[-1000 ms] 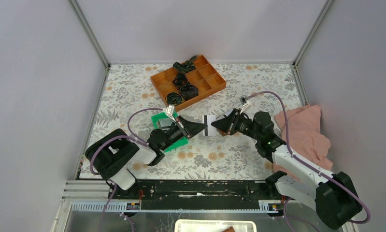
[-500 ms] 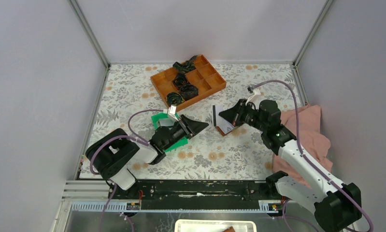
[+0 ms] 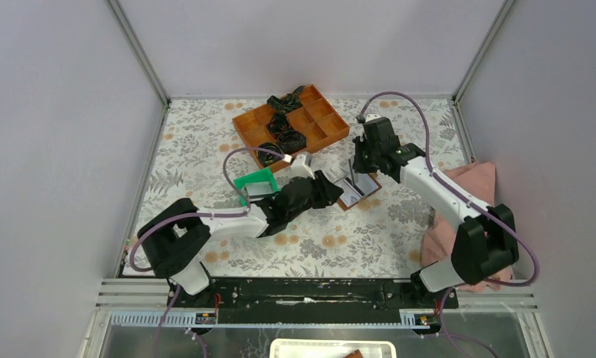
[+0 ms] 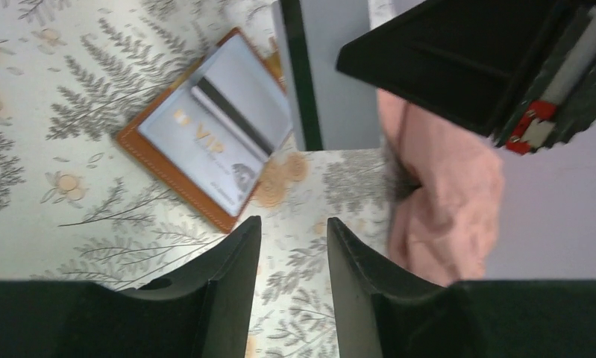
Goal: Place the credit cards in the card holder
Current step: Adjust the card holder at the center of the board.
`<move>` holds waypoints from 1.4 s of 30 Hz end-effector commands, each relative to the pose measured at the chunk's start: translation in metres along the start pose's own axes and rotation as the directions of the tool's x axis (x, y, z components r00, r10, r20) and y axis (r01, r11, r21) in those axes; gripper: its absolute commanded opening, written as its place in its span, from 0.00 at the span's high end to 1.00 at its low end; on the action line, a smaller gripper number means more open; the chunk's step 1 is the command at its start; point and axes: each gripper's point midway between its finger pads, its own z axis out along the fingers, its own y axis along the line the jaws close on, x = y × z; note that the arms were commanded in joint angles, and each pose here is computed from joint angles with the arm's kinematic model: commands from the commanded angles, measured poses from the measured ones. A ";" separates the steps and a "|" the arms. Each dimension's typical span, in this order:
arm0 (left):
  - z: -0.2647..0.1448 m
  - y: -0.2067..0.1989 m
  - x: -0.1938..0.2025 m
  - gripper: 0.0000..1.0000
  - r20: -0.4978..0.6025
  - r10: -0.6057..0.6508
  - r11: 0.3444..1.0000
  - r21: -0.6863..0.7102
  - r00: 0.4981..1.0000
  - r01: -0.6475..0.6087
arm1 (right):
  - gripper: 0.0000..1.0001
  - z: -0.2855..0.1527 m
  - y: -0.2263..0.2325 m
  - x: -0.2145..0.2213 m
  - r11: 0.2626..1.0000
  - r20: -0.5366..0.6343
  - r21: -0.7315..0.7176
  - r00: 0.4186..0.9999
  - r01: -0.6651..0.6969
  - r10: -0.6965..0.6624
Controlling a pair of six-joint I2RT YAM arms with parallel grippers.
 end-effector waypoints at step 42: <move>0.058 0.116 0.063 0.60 -0.306 0.224 0.814 -0.464 0.925 -0.350 | 1.00 0.084 -0.121 0.029 0.848 -0.404 0.419 0.903 0.323 -0.145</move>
